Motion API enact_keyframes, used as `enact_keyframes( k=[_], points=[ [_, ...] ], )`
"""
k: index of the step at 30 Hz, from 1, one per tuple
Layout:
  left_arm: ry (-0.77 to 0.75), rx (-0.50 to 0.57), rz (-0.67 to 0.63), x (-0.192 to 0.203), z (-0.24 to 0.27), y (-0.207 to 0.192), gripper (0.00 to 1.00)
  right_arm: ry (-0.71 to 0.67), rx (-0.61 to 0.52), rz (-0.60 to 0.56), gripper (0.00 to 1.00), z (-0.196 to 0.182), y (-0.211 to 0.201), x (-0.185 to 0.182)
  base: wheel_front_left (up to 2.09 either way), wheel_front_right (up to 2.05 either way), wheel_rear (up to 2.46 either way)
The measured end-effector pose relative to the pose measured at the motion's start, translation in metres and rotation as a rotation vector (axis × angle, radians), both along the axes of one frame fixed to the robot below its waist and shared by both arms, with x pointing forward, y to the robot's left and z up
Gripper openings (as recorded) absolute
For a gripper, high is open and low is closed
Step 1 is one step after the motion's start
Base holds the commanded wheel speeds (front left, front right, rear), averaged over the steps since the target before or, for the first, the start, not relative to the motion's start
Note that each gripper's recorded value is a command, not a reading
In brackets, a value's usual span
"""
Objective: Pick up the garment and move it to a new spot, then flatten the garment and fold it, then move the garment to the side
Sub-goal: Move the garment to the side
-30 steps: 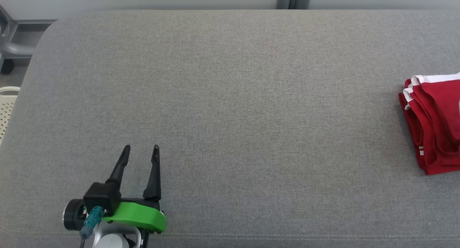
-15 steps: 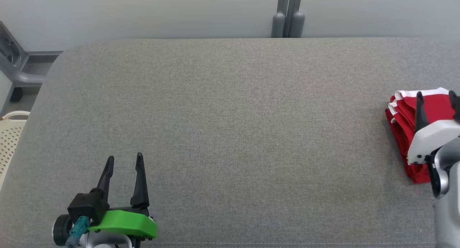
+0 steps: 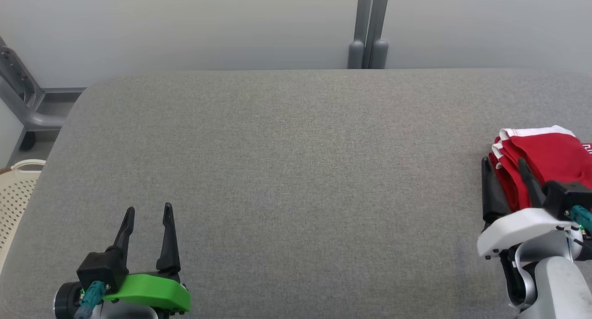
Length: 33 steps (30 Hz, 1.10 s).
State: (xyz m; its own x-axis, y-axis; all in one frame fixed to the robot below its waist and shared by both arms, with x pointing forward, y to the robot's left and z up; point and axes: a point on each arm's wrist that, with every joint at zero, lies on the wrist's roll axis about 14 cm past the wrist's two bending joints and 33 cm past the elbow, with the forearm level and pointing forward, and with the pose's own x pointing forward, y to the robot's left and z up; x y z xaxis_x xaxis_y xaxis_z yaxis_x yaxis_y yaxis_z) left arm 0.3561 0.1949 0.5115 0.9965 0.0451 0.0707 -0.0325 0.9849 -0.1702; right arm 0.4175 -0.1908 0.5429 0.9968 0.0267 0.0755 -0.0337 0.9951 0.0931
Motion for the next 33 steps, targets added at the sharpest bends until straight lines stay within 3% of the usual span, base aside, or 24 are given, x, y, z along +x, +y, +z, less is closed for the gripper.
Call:
enact_keyframes(
  k=[15, 33],
  points=[
    [0.049, 0.001, -0.048, -0.018, -0.019, -0.006, 1.0, 0.113, 0.128, 0.07, 1.0, -0.04, 0.023, -0.04, 0.0, 0.0, 0.0],
    [0.093, -0.009, 0.004, -0.029, -0.033, 0.013, 1.0, 0.125, 0.132, 0.174, 1.0, -0.043, 0.061, -0.03, 0.0, 0.0, 0.0]
  ],
)
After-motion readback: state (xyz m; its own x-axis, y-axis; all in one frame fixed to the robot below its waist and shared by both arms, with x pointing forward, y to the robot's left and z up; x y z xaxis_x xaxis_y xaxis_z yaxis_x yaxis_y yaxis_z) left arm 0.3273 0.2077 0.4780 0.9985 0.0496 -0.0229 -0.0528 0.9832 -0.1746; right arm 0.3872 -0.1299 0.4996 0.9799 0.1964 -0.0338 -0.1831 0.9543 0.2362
